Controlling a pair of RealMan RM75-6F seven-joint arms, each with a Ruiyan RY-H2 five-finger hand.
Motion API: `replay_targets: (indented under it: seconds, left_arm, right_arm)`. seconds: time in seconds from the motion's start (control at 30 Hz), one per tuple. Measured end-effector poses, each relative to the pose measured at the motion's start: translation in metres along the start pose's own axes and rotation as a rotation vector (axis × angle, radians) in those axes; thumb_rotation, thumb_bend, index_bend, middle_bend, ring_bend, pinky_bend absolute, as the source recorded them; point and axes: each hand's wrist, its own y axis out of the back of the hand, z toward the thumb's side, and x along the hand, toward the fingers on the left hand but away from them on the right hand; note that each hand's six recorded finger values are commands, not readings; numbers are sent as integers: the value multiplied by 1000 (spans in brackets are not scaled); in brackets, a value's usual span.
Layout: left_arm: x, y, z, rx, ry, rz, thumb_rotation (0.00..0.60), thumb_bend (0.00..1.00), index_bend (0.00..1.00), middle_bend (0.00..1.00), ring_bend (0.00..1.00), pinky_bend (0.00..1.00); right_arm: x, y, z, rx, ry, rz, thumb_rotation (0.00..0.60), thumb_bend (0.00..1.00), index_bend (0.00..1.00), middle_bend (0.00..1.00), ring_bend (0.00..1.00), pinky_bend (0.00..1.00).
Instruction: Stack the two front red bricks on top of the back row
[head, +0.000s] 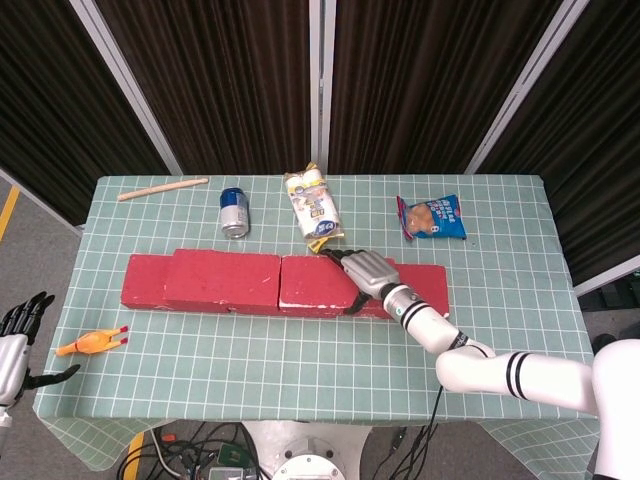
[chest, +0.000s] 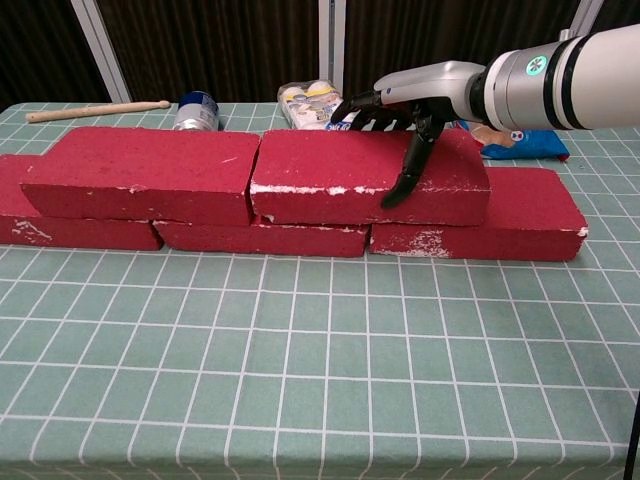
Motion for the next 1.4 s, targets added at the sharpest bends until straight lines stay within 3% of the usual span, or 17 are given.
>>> replay_targets:
  seconds: [1.4]
  left_arm:
    - [-1,-2,-6,-9,14,-18,600,16,38,0,0,0]
  right_arm:
    - [-8,-5,4,-12,-5,11,600,102,0,239,207,306]
